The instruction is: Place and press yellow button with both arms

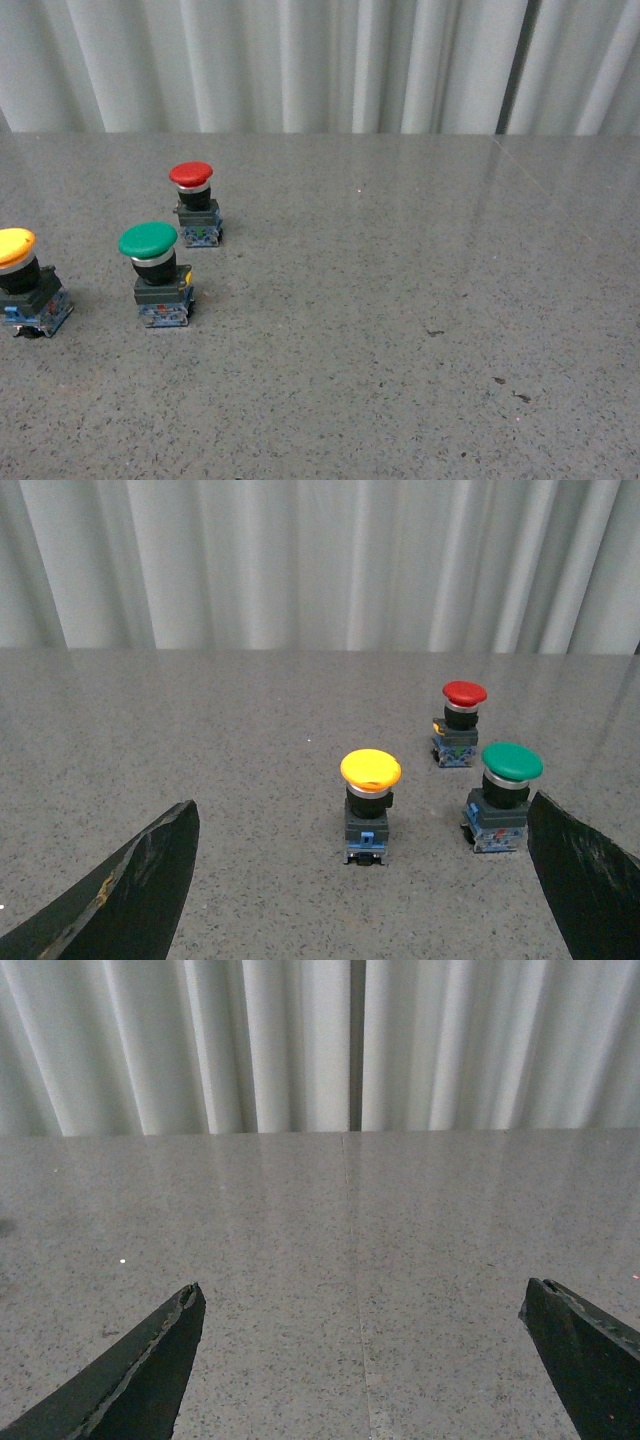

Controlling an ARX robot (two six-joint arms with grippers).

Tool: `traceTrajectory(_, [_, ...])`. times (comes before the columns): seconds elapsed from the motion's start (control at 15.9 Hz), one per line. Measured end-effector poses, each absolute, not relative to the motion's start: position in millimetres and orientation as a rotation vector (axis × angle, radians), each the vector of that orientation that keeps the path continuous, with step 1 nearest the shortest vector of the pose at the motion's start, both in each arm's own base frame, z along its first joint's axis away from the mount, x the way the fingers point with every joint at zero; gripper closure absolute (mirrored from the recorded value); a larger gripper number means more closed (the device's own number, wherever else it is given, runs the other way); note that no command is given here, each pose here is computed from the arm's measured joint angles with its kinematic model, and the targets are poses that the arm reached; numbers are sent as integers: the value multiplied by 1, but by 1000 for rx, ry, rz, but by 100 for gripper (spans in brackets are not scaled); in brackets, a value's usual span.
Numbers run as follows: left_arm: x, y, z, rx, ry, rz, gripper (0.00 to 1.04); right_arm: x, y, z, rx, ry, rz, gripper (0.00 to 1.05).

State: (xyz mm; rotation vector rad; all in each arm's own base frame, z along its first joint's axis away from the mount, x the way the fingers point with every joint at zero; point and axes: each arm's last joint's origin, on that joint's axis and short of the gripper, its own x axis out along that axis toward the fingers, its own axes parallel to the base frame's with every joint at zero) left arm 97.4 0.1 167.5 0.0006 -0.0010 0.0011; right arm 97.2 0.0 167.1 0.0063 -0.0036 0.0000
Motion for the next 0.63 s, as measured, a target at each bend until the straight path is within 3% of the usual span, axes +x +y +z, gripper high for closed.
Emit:
traceTrajectory(0.44, [97,0,167,1,-1,1,7,97,0,167,6,-4,0,6])
traceTrajectory(0.57, [101,2,166,39,211,62,7,97,0,167,6,-3,0,6])
traceTrajectory(0.63, [111,6,176,60,240,89,7,97,0,167,6,-4,0,6])
